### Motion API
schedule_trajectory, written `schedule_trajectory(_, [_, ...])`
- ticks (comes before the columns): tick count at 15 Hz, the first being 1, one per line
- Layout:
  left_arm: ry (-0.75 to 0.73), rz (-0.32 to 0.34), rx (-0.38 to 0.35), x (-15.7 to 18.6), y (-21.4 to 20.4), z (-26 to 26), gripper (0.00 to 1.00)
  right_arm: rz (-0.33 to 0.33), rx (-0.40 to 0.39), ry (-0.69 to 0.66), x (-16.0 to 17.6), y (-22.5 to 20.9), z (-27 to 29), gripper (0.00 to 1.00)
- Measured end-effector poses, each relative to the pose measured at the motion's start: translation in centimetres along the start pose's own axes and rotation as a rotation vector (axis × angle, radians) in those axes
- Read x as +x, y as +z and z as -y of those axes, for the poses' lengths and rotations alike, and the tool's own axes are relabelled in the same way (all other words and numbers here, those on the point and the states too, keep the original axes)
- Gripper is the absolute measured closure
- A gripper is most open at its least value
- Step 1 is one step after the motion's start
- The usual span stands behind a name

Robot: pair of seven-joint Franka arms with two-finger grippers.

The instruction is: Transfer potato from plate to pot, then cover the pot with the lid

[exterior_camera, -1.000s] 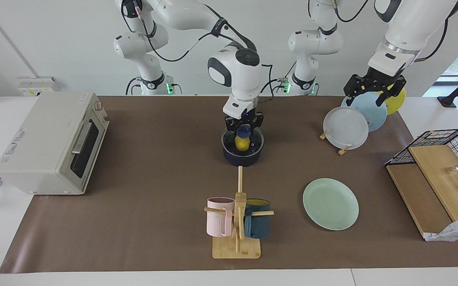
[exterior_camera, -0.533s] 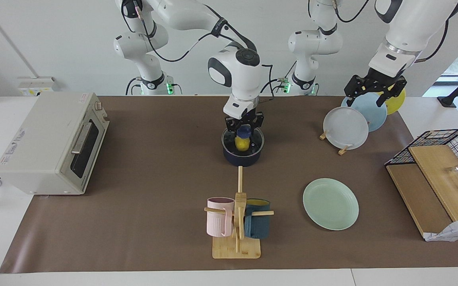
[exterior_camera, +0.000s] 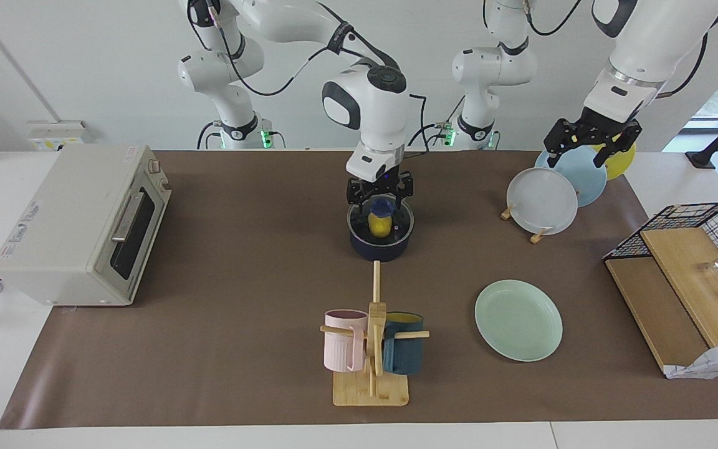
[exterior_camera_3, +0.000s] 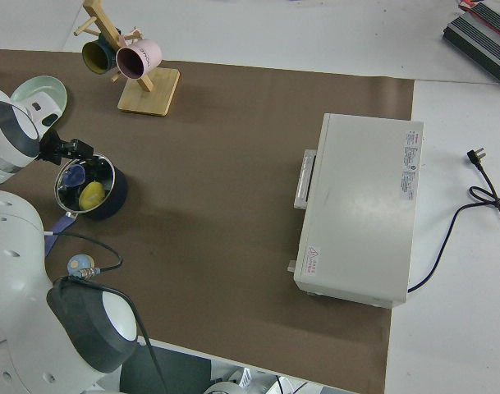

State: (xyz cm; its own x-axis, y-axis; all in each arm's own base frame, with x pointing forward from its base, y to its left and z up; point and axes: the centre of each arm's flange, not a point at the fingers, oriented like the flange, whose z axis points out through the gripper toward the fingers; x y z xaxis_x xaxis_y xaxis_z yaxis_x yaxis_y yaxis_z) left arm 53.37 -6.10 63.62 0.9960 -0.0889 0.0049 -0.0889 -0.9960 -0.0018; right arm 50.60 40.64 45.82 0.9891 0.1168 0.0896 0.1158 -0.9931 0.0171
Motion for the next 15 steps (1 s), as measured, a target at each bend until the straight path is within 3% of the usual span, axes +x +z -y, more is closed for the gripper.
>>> schedule_trajectory(7, [-0.001, 0.001, 0.000, 0.0, 0.0, 0.0, 0.00, 0.010, -0.052, 0.025, 3.5, -6.4, -13.4, 0.00])
schedule_trajectory(12, [-0.078, -0.020, 0.000, 0.1, -0.3, 3.6, 0.00, 0.064, -0.036, 0.002, 3.8, -8.9, -21.3, 0.00])
schedule_trajectory(15, [-0.065, -0.019, 0.000, 0.1, -0.3, 2.9, 0.00, 0.088, -0.030, -0.011, 3.4, -10.2, -25.0, 0.00])
